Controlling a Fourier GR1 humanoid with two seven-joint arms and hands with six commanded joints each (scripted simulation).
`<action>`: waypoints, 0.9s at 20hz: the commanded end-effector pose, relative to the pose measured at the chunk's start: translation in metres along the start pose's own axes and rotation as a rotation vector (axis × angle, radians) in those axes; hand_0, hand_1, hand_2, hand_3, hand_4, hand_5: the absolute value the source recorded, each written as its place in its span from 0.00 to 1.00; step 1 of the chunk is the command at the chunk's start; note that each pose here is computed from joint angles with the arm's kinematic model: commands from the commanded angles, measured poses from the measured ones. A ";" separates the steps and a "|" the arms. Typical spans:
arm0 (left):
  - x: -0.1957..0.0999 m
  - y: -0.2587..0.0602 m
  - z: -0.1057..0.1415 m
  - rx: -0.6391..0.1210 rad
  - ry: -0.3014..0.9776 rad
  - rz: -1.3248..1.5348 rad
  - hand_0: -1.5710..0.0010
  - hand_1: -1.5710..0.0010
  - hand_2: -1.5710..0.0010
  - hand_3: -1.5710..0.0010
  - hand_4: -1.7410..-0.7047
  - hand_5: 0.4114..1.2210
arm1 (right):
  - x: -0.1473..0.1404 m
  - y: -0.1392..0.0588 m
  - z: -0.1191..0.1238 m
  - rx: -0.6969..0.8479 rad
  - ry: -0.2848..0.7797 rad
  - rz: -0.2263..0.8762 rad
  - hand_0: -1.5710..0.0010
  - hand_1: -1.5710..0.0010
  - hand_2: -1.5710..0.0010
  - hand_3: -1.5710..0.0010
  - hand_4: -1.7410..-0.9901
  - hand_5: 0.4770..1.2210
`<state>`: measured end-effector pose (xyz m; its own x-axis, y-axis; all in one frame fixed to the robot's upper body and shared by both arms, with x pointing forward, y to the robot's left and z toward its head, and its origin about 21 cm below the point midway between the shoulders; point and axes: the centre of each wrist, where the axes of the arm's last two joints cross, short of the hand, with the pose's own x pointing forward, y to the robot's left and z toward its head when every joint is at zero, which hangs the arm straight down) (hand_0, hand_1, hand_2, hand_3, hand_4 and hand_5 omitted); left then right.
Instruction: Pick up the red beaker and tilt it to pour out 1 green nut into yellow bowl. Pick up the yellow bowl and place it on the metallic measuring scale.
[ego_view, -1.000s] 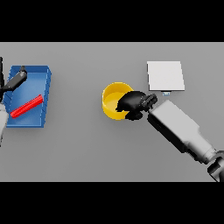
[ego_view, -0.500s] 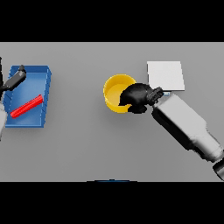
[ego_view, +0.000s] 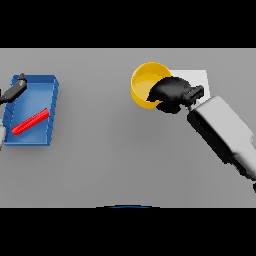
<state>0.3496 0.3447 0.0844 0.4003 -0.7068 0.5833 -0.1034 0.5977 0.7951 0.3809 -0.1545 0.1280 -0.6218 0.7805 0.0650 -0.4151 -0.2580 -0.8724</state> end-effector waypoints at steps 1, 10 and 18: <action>-0.001 0.001 0.001 0.003 -0.001 -0.002 1.00 1.00 1.00 1.00 0.96 0.36 | -0.008 -0.003 0.004 -0.014 0.007 -0.004 0.00 0.00 0.06 0.18 0.00 1.00; 0.001 0.003 0.004 -0.008 0.004 0.003 1.00 1.00 1.00 1.00 0.97 0.35 | -0.081 -0.006 0.020 -0.114 0.176 -0.062 0.00 0.00 0.04 0.25 0.00 1.00; -0.003 0.003 0.003 0.002 0.018 0.000 1.00 1.00 1.00 1.00 0.98 0.33 | -0.119 0.029 0.015 -0.108 0.288 -0.126 0.00 0.00 0.10 0.14 0.00 1.00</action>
<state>0.3453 0.3469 0.0855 0.4169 -0.6995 0.5804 -0.1056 0.5969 0.7953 0.4330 -0.2633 0.1022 -0.3481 0.9362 0.0481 -0.3952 -0.1000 -0.9131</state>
